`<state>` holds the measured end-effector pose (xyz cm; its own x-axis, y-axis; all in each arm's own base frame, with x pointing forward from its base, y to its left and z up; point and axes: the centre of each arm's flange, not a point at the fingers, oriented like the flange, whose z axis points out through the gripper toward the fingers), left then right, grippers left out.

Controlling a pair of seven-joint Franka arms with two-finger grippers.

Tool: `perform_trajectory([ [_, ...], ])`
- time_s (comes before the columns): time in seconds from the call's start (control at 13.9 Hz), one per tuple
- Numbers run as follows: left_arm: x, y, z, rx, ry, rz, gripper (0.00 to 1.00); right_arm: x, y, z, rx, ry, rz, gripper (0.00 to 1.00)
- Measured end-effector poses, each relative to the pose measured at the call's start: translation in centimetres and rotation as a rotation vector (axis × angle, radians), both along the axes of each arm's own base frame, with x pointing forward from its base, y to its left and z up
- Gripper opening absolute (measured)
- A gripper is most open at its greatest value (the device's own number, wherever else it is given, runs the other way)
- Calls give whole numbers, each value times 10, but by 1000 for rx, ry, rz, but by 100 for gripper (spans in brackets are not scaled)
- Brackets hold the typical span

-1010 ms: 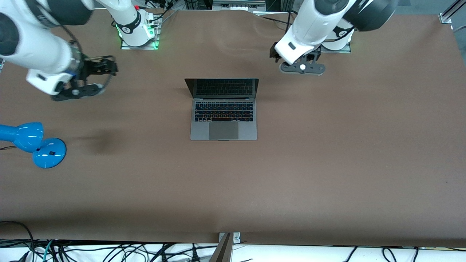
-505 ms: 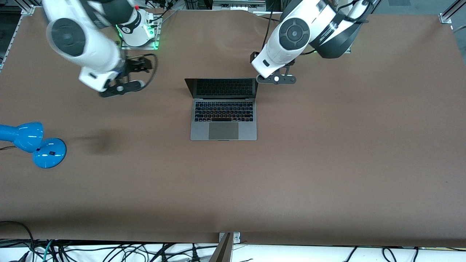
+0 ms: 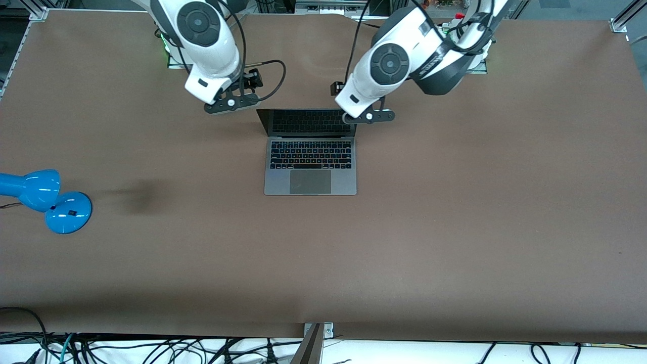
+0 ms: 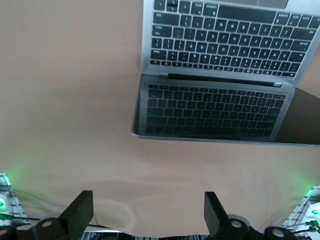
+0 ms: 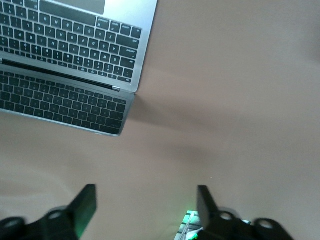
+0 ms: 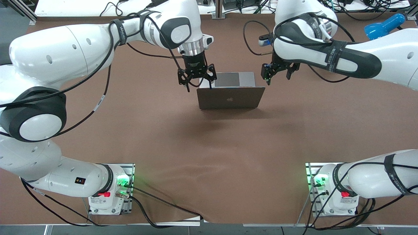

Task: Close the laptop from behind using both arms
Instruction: 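Move both grippers over the laptop screen's back edge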

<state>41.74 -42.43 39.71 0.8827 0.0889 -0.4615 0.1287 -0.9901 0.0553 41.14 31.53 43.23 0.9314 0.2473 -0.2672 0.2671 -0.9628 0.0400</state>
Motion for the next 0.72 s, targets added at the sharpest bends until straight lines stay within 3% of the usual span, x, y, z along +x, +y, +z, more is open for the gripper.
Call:
perform_trajectory([
  [0.22, -11, -13, -7, 7, 10, -8, 67, -7, 14, -17, 40, 63, -24, 48],
  [0.51, -16, -21, -6, 19, 2, 31, 26, -9, 23, -32, 44, 94, -30, 3],
  [0.65, -15, -23, -9, 17, -5, 34, 4, -10, 31, -43, 50, 95, -26, 1],
  [0.72, -13, -23, -11, 14, -7, 37, 1, -10, 34, -49, 51, 100, -23, 1],
])
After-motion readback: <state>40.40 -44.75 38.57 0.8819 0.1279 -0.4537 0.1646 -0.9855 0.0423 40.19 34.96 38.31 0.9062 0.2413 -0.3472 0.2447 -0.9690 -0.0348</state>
